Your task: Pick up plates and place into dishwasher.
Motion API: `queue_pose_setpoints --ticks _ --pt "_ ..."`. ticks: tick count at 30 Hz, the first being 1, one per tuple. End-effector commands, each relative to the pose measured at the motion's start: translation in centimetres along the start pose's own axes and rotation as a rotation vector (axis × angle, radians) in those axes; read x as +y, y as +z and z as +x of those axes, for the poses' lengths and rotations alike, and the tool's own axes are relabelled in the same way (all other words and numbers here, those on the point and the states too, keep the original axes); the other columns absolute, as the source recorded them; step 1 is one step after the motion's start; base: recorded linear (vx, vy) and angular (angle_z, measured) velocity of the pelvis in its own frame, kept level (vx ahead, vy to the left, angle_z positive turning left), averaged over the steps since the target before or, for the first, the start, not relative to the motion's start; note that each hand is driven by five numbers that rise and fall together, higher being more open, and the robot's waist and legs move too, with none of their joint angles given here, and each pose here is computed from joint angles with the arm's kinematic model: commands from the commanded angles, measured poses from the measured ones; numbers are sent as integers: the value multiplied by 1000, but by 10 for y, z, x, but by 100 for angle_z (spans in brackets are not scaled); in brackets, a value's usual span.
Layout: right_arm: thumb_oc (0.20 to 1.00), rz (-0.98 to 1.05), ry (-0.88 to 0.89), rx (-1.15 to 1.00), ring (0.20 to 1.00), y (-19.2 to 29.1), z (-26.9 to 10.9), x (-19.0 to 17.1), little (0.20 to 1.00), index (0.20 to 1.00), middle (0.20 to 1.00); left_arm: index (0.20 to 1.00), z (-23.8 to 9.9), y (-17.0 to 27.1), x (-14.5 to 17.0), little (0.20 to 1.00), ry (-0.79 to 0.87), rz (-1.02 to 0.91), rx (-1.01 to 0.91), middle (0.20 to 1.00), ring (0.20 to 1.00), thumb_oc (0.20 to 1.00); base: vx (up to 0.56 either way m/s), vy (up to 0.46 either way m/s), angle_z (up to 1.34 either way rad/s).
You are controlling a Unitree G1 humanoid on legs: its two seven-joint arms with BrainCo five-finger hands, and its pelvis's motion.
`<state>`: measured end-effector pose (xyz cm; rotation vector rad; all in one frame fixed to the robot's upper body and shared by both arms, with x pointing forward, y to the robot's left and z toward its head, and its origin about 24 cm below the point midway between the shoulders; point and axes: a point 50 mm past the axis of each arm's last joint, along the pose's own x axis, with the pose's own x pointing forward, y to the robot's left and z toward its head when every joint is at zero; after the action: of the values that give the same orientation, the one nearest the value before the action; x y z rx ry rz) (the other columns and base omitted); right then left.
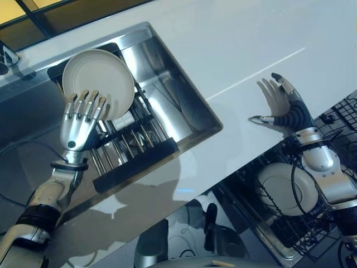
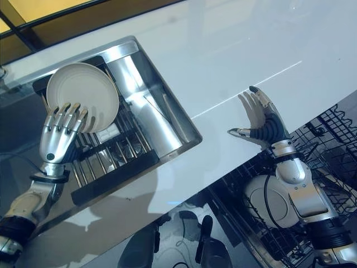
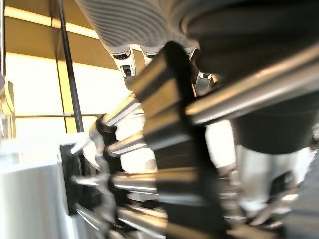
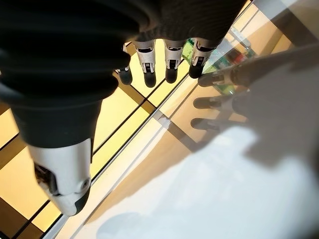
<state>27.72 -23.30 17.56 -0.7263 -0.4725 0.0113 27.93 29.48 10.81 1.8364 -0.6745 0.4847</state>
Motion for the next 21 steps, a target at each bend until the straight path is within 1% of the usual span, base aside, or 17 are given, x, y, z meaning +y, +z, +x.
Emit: queue_pose_setpoints --ticks 1,6,11,17,21 --pt "1000 49 -14 -136 1000 25 8 4 1000 1000 1000 1000 -22 11 -26 1000 -100 76 78 1000 1000 1000 -85 -80 -6" --pt "1000 87 -47 -154 1000 31 14 9 1000 1000 1000 1000 -11 7 -23 1000 -5 175 130 1000 1000 1000 -65 -76 -5" --pt "1000 115 -55 -168 1000 36 18 14 1000 1000 1000 1000 7 1 -18 1000 72 248 142 1000 1000 1000 -23 -30 -4" --pt "1000 128 -60 -175 1000 38 21 16 1000 1000 1000 1000 13 0 -16 1000 102 269 165 1000 1000 1000 -6 0 -4" --pt "1000 128 -63 -174 1000 38 22 17 1000 1000 1000 1000 11 1 -15 1000 148 301 173 1000 1000 1000 -10 13 -3"
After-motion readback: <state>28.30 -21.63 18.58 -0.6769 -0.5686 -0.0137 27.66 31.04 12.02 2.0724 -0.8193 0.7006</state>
